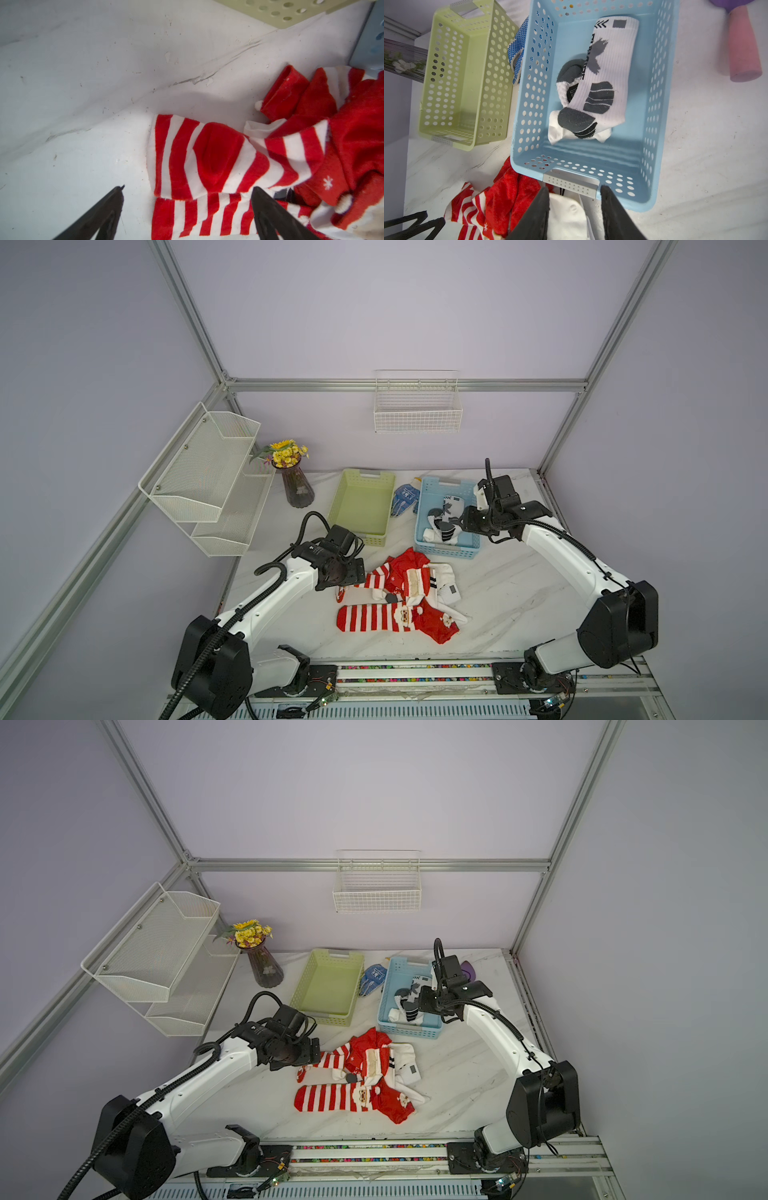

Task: Sort the socks into the basket by color
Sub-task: Pick up the sock at the center of the board.

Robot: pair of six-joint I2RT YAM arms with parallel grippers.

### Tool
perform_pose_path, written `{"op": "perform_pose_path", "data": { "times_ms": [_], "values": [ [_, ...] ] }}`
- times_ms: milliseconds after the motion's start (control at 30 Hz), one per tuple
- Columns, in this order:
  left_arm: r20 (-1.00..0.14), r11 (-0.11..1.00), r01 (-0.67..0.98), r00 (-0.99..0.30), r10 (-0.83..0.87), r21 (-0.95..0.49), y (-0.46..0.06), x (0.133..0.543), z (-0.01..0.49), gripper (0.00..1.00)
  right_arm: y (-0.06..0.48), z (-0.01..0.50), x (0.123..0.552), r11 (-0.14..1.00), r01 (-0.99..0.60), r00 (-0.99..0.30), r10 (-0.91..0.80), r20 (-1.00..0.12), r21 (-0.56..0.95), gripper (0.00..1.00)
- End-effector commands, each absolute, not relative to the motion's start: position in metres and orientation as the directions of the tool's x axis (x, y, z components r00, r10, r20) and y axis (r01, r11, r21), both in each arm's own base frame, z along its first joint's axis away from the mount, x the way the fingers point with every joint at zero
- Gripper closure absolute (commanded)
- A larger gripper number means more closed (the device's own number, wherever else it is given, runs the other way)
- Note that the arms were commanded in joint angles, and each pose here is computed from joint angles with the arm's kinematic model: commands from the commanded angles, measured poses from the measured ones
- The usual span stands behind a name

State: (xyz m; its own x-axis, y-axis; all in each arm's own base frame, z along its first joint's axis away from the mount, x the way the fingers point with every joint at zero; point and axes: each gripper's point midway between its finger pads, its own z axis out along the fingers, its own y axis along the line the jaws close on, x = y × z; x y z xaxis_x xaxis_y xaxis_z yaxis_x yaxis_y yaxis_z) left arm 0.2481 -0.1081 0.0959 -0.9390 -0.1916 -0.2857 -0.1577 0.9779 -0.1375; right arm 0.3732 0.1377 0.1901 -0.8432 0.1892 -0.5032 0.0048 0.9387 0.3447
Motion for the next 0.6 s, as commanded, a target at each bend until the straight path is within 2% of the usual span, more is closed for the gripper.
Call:
{"op": "perform_pose_path", "data": {
  "times_ms": [0,433,567],
  "values": [
    [-0.272,0.968,-0.209,-0.932,-0.239,-0.136,-0.107,0.248,0.081,0.07,0.142,0.196,0.376,0.933,-0.004,-0.835,0.195,-0.514,0.361,0.56],
    [-0.232,0.965,-0.222,-0.940,-0.249,-0.138,-0.111,0.247,0.054,0.27,0.142,0.192,0.376,0.932,0.000,-0.835,0.199,-0.513,0.361,0.56],
    [-0.245,0.964,-0.219,-0.937,-0.251,-0.148,-0.113,0.250,0.054,0.41,0.142,0.192,0.376,0.931,-0.003,-0.833,0.200,-0.515,0.366,0.56]
  ]
}}
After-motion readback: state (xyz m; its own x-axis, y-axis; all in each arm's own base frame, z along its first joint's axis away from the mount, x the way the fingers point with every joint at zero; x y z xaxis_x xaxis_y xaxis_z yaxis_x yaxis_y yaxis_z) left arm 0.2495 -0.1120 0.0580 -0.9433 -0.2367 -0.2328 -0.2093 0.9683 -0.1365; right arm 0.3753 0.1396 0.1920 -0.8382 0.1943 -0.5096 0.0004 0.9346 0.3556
